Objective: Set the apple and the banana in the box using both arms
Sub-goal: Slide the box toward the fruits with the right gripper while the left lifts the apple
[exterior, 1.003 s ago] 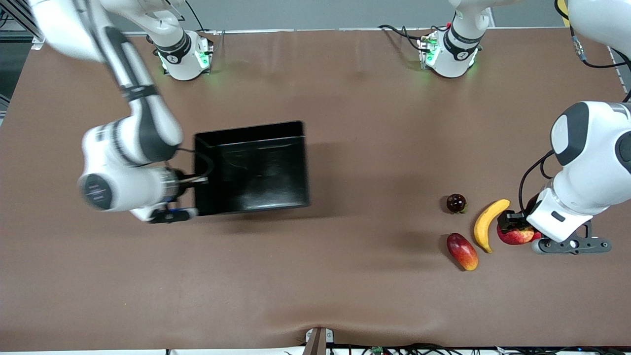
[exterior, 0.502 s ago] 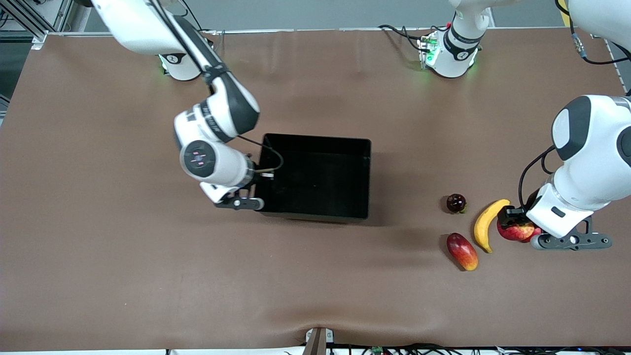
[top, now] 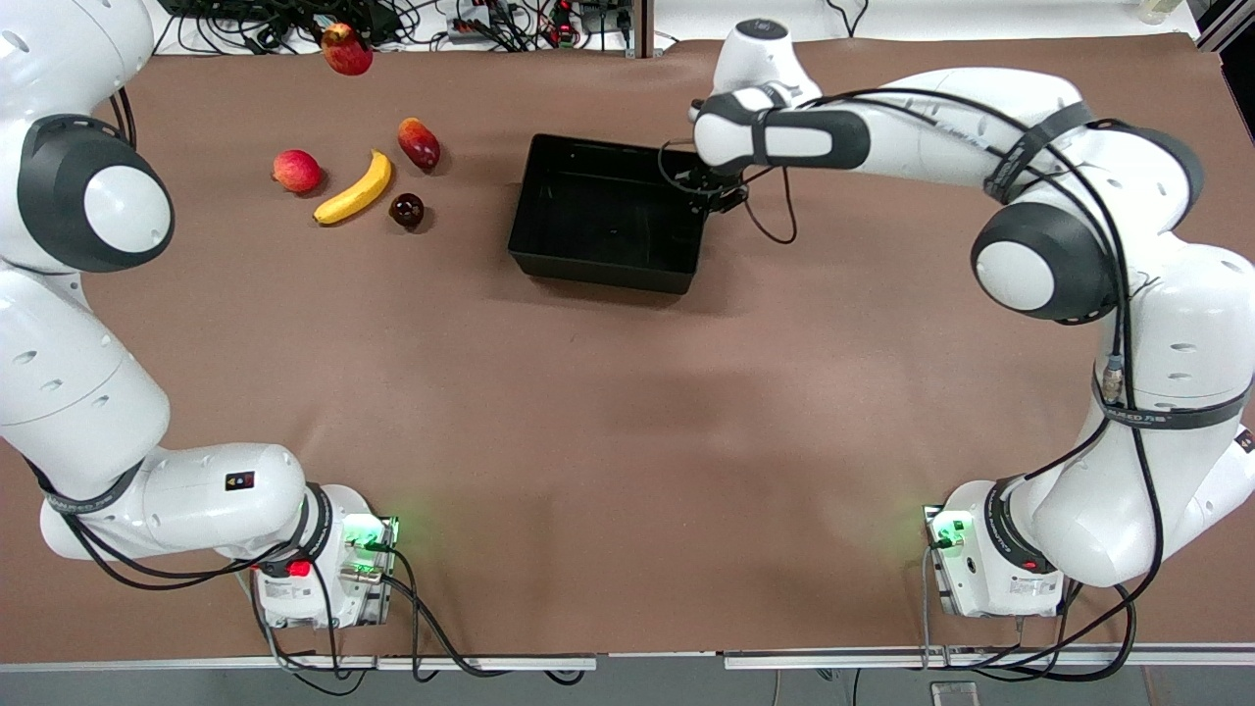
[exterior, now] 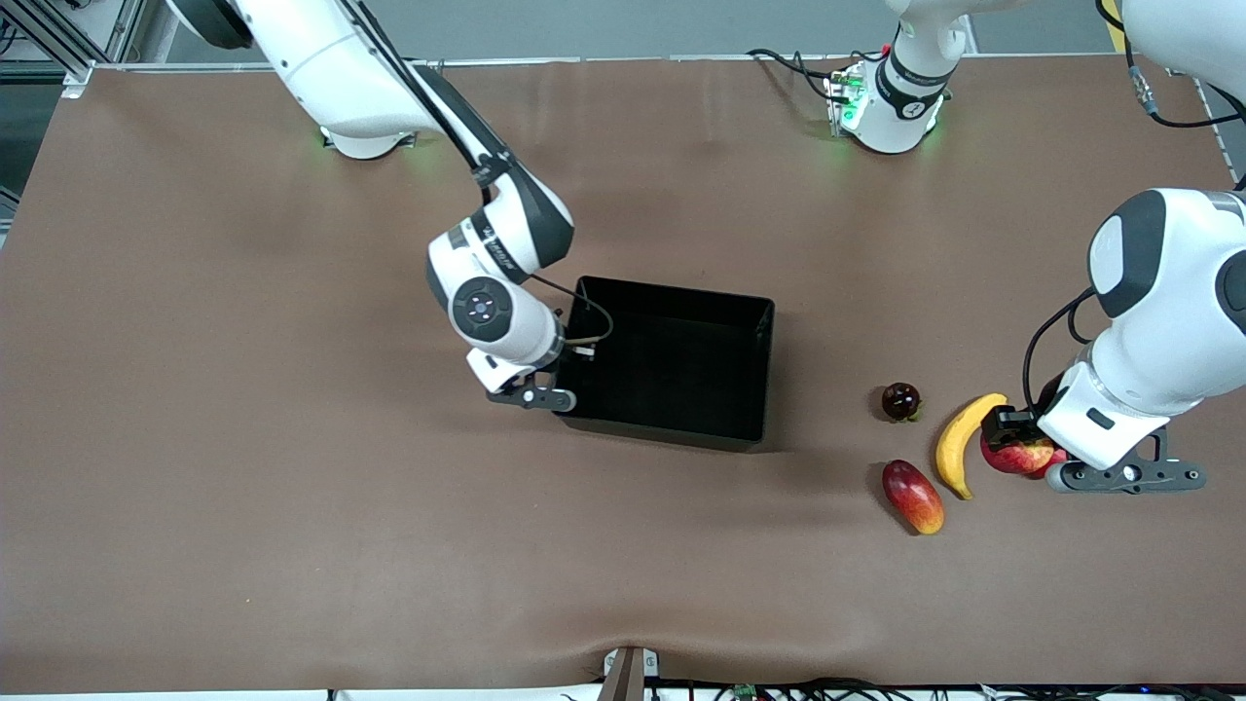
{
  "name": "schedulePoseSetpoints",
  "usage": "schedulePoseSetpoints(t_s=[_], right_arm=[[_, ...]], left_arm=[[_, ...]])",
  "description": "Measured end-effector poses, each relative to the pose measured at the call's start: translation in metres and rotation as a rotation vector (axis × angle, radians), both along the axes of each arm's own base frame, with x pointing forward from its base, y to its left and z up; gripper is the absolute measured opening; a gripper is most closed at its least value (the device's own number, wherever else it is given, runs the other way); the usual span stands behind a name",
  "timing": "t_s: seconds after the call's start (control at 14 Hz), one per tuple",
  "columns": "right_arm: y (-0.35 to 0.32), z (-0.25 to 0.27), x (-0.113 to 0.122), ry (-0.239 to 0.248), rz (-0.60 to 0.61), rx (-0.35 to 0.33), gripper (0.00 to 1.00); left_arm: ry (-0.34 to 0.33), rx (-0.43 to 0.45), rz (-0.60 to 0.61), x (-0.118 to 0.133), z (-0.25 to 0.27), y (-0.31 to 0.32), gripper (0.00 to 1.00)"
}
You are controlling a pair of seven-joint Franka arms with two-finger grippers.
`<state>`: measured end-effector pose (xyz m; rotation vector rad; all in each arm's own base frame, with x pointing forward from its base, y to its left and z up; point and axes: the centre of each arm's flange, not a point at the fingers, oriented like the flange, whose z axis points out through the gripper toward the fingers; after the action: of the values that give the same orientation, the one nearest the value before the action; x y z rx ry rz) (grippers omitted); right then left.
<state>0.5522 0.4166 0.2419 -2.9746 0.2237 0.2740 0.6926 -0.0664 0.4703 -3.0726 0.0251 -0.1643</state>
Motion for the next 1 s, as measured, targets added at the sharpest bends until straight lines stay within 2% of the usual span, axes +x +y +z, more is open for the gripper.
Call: schedulePoseSetpoints(t_s=[0.07,0.14,0.57,0.79,1.0], right_arm=[[0.003,-0.004,-0.003,0.002,0.003,-0.002,0.04],[0.004,-0.005,-0.003,0.002,0.001,-0.001,0.09],[0.002,0.025,0.016,-0.028,-0.017,0.023,0.7],[-0.015,0.069,0.029,0.048,-0.017,-0.013,0.99],[-0.047,0.124,0.044,0.116,-0.141,-0.07,1.0]], left_arm=[[0.0,-0.001,-0.002,0.0,0.0,-0.001,0.67],[0.0,-0.003,-0.006,-0.001,0.001,-0.004,0.67],[0.001,-0.018,-0.012,-0.006,0.007,-0.025,0.67],[0.005,-0.03,-0.008,-0.009,0.008,-0.041,0.67],[0.01,-0.048,0.017,-0.014,0.011,-0.061,0.67]])
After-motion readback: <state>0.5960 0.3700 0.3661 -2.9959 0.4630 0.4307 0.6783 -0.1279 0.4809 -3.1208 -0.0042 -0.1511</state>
